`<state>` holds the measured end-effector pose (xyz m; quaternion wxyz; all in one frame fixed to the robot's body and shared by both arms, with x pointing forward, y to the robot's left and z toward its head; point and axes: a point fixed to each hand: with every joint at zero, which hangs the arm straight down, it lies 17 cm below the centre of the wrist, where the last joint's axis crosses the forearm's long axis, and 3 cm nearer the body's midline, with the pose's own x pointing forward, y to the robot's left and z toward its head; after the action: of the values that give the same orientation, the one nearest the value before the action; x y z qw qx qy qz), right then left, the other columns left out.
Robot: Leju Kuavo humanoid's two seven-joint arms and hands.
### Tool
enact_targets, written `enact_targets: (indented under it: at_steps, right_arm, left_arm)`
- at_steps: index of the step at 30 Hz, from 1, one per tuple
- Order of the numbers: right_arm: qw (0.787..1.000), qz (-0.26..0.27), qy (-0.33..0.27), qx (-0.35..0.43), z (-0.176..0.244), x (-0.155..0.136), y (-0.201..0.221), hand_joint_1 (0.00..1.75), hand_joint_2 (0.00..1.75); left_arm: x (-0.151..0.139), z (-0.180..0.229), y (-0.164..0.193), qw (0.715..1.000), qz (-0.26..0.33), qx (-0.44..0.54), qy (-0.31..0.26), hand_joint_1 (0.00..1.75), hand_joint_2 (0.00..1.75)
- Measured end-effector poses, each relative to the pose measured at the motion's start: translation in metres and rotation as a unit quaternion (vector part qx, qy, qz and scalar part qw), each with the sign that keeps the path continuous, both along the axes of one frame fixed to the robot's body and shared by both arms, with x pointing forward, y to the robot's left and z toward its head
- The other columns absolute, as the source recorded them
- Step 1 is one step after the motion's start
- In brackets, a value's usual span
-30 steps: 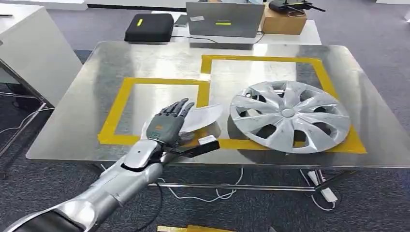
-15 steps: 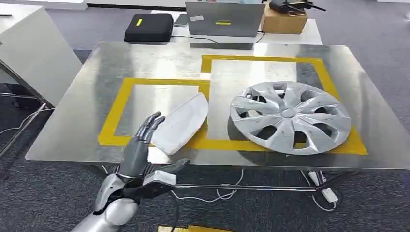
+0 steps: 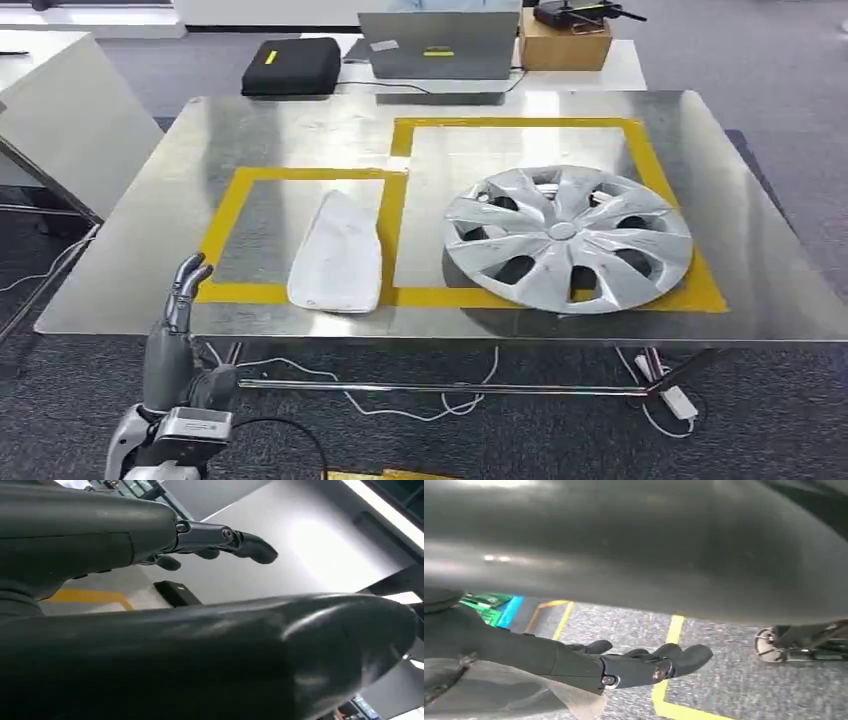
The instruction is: Take the parts from the cabinet and place them on the table.
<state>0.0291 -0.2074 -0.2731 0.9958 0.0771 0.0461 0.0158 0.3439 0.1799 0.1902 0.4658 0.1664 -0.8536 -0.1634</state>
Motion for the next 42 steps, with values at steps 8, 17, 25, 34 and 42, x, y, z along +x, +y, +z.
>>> enact_targets:
  at_steps: [8,17,25,34,42]
  right_arm:
    - [1.000,-0.004,0.001,0.001,0.000,0.000,0.000,0.00,0.00]
    - [1.000,-0.015,0.005,0.004,0.000,-0.003,0.003,0.00,0.00]
    - [1.000,-0.017,0.007,0.006,0.000,-0.006,0.003,0.00,0.00]
    - [1.000,-0.017,0.009,0.013,0.001,-0.008,0.010,0.00,0.00]
    - [1.000,-0.016,0.010,0.018,0.002,-0.008,0.015,0.00,0.00]
  left_arm:
    - [-0.002,0.001,0.008,1.000,0.006,-0.011,0.001,0.00,0.00]
    - [-0.013,-0.002,0.107,0.987,0.069,-0.147,0.001,0.00,0.00]
    - [-0.035,-0.081,0.223,0.954,0.222,-0.188,0.077,0.00,0.00]
    - [-0.102,-0.252,0.283,0.869,0.364,-0.212,0.259,0.00,0.00]
    - [-0.192,-0.378,0.266,0.725,0.458,-0.257,0.445,0.00,0.00]
